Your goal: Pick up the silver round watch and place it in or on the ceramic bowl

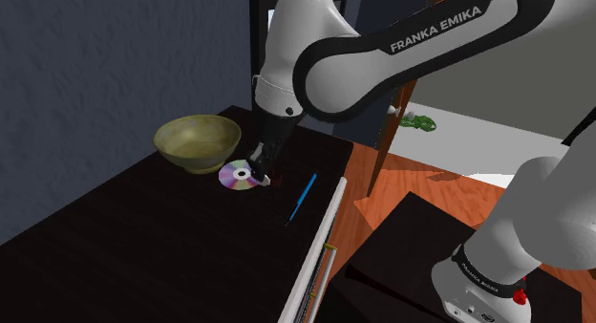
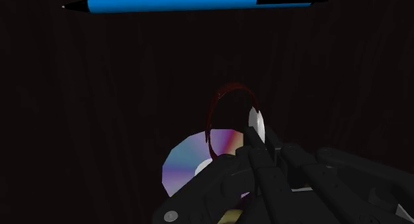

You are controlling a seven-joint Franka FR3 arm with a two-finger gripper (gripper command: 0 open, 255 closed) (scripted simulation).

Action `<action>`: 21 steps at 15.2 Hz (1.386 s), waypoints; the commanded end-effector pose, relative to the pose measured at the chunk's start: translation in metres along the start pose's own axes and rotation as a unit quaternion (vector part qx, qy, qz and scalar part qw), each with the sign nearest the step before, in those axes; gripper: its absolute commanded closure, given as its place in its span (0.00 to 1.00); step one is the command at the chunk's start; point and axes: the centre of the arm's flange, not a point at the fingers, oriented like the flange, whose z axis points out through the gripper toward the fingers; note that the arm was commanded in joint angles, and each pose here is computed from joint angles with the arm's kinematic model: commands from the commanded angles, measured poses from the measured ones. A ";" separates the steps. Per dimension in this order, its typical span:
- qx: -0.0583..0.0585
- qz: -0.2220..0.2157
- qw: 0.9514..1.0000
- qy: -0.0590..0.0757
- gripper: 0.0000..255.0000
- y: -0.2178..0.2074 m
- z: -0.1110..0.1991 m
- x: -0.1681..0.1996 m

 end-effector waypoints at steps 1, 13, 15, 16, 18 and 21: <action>0.000 0.000 1.000 0.000 1.00 -0.001 -0.009 0.001; 0.000 0.000 1.000 0.000 1.00 -0.008 -0.072 0.011; 0.000 0.000 1.000 0.000 1.00 -0.009 -0.082 0.012; 0.000 0.000 1.000 0.000 1.00 -0.010 -0.087 0.013; 0.000 0.000 1.000 0.000 1.00 -0.011 -0.097 0.015; 0.000 0.000 1.000 0.000 1.00 -0.013 -0.113 0.017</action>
